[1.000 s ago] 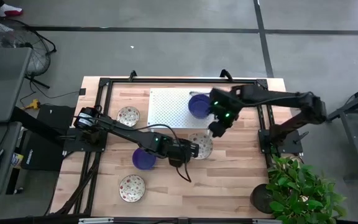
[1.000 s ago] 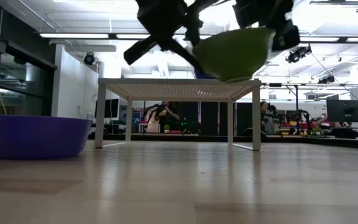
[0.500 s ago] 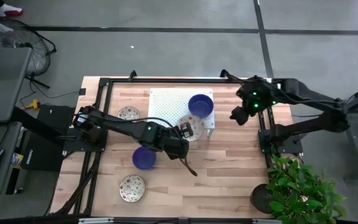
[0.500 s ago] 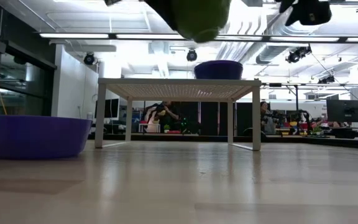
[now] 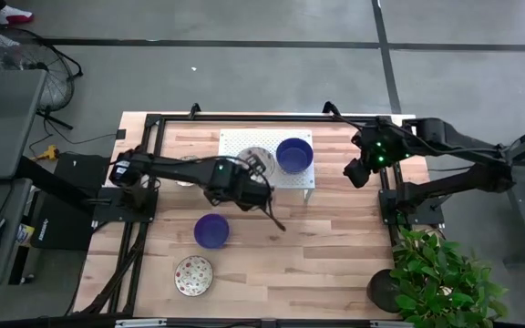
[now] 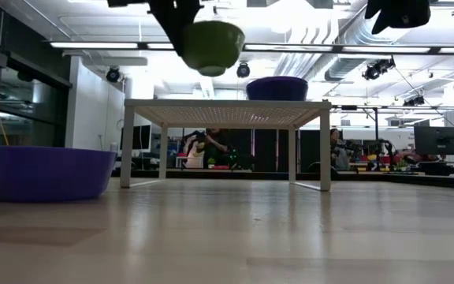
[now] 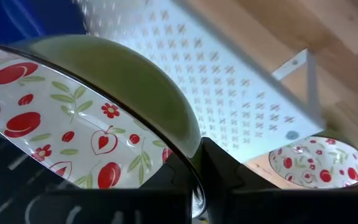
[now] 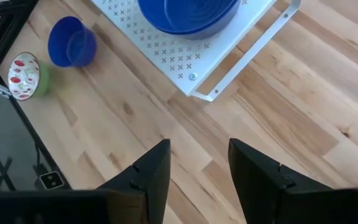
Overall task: Pick & Place Mini bowls
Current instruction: Put the right white patterned bowl on the shelf
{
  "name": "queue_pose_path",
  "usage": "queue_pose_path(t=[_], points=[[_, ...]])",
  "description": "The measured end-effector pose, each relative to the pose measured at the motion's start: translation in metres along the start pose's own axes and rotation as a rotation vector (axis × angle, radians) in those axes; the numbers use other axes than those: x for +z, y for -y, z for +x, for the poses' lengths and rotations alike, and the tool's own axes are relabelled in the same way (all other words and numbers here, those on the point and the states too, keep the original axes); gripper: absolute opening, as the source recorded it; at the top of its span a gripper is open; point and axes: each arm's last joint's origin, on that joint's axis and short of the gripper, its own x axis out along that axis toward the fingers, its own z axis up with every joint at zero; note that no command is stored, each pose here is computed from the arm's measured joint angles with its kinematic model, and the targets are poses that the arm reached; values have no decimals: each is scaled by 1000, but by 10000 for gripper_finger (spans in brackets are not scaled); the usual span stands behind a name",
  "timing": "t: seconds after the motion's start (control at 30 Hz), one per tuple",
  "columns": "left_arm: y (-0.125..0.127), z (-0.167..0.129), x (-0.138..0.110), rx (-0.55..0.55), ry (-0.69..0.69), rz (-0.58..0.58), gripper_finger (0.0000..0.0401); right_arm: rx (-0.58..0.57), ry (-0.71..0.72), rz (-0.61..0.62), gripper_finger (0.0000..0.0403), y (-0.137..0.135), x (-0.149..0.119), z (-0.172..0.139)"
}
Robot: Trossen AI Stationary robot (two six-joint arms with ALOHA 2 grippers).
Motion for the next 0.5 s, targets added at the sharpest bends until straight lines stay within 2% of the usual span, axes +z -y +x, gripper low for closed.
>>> queue_pose_path(t=[0.23,0.33,0.5], points=[[-12,23,-22,-75,-54,-79,5,-4,8,-4,149,-3,-2,0],[-9,31,-34,-100,-88,-84,5,-10,13,-5,149,-4,-3,0],[0,49,-40,-127,-69,-86,5,-10,12,-4,149,-4,-3,0]])
